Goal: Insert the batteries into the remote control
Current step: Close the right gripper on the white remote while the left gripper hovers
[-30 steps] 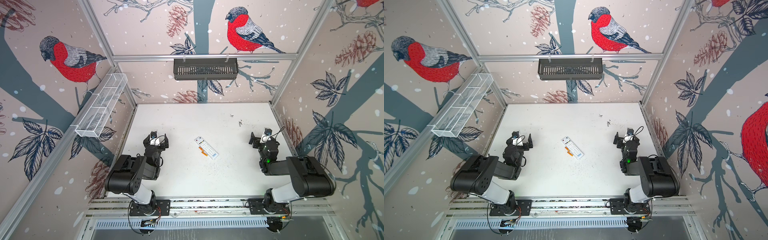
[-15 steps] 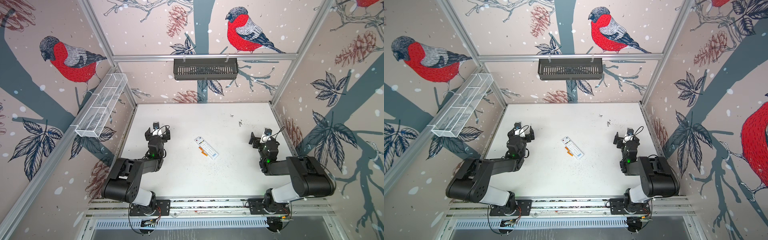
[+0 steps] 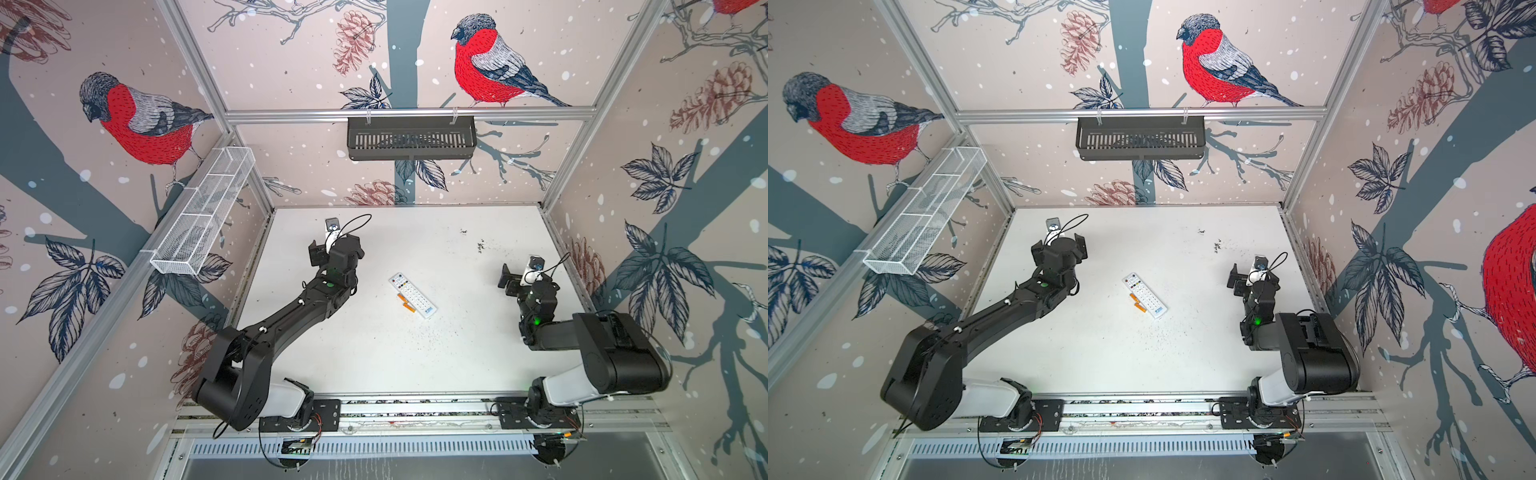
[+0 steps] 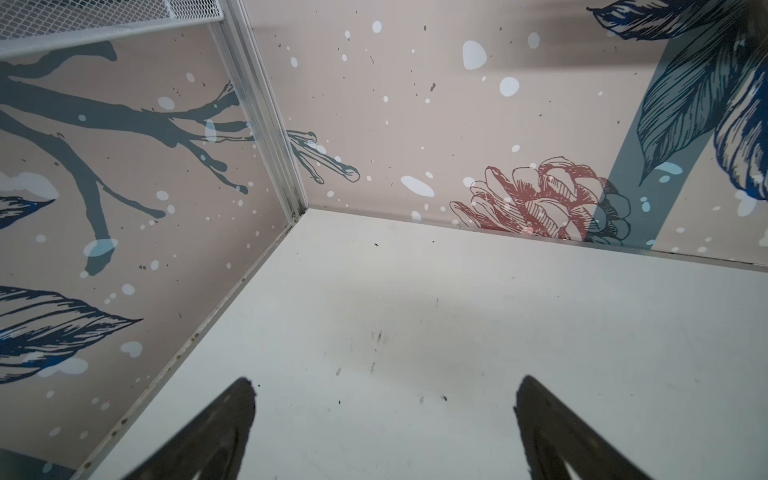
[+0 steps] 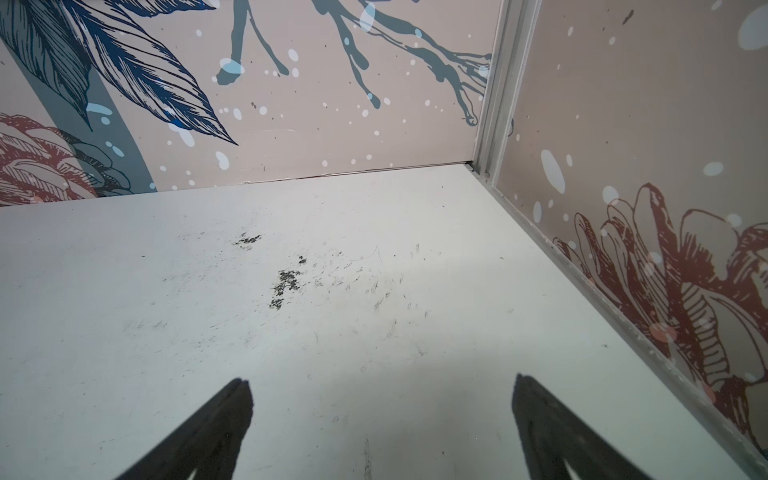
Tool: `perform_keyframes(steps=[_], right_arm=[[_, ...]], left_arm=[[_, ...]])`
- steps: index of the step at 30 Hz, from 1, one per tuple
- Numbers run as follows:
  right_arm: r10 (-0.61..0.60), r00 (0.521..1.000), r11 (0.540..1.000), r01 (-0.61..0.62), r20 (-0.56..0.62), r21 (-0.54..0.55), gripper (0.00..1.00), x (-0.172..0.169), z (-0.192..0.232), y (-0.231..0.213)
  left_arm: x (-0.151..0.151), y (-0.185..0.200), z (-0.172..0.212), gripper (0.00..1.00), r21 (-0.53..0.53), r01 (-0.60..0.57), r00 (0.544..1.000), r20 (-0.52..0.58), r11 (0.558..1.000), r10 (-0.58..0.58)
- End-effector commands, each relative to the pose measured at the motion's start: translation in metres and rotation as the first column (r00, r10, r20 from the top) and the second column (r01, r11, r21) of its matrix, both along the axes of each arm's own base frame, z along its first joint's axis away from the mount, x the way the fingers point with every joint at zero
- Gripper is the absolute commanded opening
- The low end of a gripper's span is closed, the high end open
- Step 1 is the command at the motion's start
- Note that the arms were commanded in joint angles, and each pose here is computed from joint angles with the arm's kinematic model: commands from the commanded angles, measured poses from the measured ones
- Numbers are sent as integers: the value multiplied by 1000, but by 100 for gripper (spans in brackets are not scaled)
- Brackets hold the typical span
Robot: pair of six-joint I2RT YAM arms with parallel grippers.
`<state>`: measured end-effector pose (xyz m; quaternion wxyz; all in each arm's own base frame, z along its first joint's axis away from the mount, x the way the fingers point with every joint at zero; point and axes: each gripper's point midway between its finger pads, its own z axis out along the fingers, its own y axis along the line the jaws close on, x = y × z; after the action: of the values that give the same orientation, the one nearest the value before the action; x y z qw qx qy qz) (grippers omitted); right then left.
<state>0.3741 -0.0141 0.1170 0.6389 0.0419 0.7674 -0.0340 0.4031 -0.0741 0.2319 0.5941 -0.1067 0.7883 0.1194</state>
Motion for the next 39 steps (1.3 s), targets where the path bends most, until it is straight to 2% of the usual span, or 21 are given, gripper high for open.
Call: perform_keyframes(steps=[1,4,9,12,15,21,24,26,29,34,36,39], right_arm=[[2,1000,1000,-1,31,-24,99,2,10,2],[1,1000,999,0,11,-44,100,7,16,5],[33,992,998,-40,-122,-57,99,23,26,32],[142,974,988,-149,-177,-28,99,24,34,69],[253,934,964,-266,-250,-18,99,16,33,114],[472,774,854,-521,-423,-2,99,-28,-1,207],[547,678,786,-618,-491,21,99,-56,-21,243],[604,586,725,-685,-539,67,99,-75,-36,266],[613,520,698,-710,-595,98,99,-89,-51,280],[611,446,663,-740,-654,115,100,-103,-69,292],[592,441,664,-741,-674,99,99,-104,-75,291],[555,459,682,-729,-694,64,99,-101,-81,285]], left_arm=[[-21,-1,-14,97,-41,-24,993,-116,999,19],[-32,-8,-13,97,-102,20,985,-167,995,-37],[-52,-20,-15,97,-153,139,960,-221,978,-171],[-62,-26,-15,97,-177,194,940,-249,965,-234],[-69,-36,-16,97,-200,264,908,-279,944,-313],[-80,-50,-19,97,-243,349,861,-298,905,-412],[-82,-55,-20,97,-262,371,851,-289,891,-439],[-83,-58,-22,97,-280,380,844,-287,882,-454],[-83,-63,-22,97,-303,389,836,-281,870,-471],[-84,-62,-23,97,-310,389,839,-271,868,-473],[-84,-61,-23,97,-312,385,841,-268,868,-470],[-85,-59,-23,97,-314,381,845,-264,870,-465]])
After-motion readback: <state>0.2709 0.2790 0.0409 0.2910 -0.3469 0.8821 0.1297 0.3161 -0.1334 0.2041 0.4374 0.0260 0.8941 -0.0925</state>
